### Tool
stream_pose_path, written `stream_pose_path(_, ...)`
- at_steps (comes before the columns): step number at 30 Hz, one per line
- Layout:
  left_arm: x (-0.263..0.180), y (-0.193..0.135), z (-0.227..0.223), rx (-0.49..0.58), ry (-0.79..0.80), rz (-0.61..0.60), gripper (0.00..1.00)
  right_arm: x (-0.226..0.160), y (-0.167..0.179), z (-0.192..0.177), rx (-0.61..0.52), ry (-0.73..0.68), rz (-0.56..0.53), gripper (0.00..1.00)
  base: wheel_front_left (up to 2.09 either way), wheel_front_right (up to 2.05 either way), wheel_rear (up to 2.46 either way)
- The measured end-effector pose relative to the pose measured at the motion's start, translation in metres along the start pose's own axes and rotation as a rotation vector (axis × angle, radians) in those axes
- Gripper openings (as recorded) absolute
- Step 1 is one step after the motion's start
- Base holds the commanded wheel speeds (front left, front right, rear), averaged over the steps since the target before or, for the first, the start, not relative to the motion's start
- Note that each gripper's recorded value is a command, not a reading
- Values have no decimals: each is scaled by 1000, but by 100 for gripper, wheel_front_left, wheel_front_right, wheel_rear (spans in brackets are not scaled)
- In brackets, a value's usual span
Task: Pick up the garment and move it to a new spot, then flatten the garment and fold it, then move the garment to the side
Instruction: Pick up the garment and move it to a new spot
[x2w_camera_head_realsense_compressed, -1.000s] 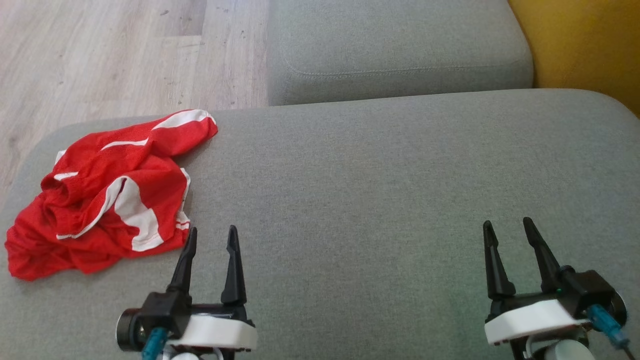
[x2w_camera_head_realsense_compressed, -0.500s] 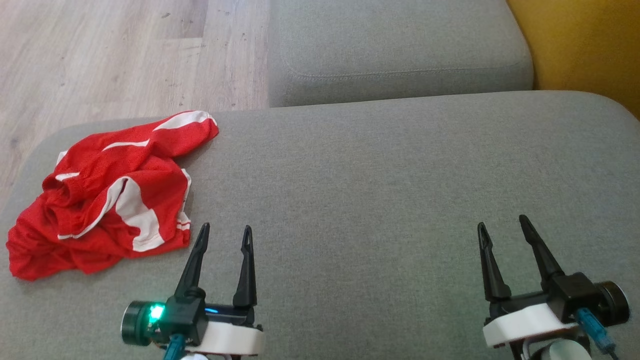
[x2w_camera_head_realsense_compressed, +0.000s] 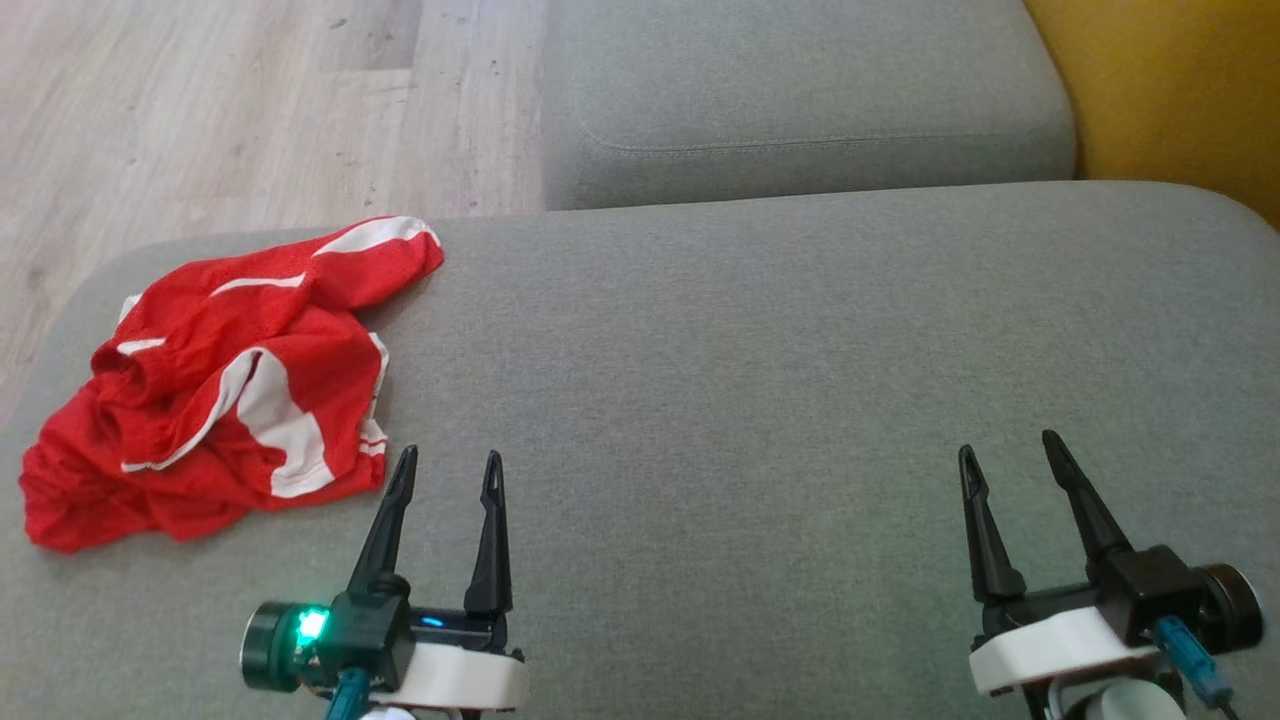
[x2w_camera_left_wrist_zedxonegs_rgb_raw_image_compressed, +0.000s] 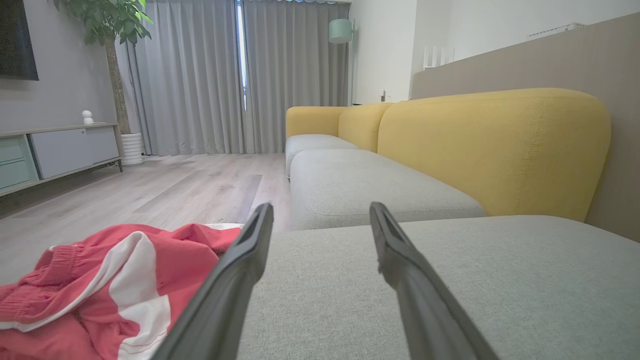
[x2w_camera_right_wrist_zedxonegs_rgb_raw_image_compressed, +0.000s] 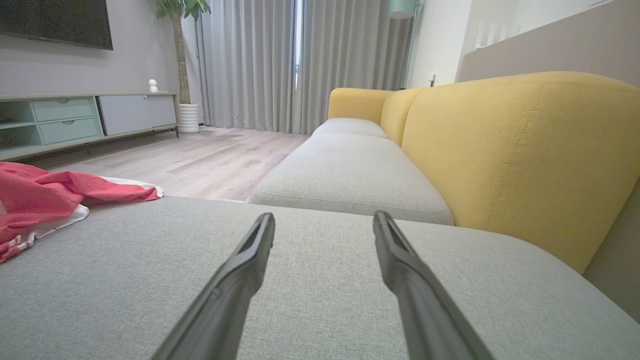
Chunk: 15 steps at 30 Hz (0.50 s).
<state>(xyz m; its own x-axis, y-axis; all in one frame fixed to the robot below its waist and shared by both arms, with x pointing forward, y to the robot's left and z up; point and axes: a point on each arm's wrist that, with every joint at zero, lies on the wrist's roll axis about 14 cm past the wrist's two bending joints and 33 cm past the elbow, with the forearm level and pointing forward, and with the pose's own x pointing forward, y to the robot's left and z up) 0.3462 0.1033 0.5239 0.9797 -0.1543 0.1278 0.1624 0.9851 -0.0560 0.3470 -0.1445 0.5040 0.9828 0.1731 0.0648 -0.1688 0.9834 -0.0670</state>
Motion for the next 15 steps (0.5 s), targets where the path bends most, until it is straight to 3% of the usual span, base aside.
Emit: stream_pose_path(15,-28,49,-2,16,12,176,100,26,48,-2,3,3,162,100,0,0,0)
